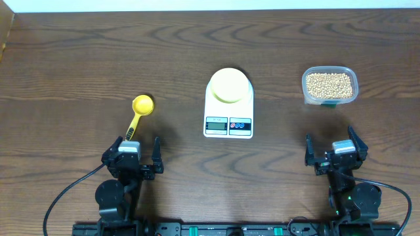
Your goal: Scoop item into bowl and weigh 50g on scale
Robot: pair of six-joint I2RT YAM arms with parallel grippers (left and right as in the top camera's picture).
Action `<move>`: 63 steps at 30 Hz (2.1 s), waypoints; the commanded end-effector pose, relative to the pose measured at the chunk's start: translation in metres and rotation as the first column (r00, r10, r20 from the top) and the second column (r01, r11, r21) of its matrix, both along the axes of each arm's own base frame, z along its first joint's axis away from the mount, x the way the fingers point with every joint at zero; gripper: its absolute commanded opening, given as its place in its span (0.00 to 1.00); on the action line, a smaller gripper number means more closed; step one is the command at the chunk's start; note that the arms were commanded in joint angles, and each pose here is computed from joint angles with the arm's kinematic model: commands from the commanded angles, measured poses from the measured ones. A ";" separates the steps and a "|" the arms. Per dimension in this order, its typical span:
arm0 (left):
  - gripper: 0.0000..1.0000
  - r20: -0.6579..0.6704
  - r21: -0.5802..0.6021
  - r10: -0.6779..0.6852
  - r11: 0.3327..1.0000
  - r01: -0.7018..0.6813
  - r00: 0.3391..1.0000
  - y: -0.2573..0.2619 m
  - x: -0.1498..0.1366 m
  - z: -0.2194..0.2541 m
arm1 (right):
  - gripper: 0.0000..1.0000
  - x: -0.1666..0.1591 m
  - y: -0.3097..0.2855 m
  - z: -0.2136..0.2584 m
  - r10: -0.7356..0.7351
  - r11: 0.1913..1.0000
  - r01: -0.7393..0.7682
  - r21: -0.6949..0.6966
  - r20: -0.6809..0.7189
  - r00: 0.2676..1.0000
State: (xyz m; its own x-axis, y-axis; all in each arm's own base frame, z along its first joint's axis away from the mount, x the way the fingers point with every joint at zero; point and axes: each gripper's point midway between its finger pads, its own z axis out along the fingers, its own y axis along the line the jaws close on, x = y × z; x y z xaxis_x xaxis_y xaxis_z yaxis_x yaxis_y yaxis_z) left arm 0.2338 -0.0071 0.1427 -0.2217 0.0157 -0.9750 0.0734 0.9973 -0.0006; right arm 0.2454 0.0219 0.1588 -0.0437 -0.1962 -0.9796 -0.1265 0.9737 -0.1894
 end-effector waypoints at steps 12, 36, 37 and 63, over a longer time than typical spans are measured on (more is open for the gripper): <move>0.97 -0.034 -0.013 0.016 1.000 -0.017 0.999 0.003 -0.001 -0.013 | 0.99 0.000 0.002 -0.001 0.007 1.000 -0.007 -0.010 0.001 1.000; 0.97 -0.034 -0.013 0.016 1.000 -0.017 0.999 0.003 -0.001 -0.013 | 0.99 0.000 0.002 -0.001 0.007 1.000 -0.007 -0.010 0.001 1.000; 0.97 -0.034 -0.013 0.016 1.000 -0.017 0.999 0.003 -0.001 -0.013 | 0.99 0.000 0.002 -0.001 0.007 1.000 -0.007 -0.010 0.001 1.000; 0.97 -0.034 -0.013 0.016 1.000 -0.017 0.999 0.003 -0.001 -0.013 | 0.99 0.000 0.002 -0.001 0.007 1.000 -0.007 -0.010 0.001 1.000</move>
State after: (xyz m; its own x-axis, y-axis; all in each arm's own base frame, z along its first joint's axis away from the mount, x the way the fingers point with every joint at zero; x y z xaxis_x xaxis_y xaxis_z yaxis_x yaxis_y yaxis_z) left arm 0.2338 -0.0071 0.1426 -0.2221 0.0157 -0.9749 0.0734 0.9973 -0.0006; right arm 0.2454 0.0220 0.1588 -0.0436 -0.1962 -0.9796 -0.1269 0.9737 -0.1894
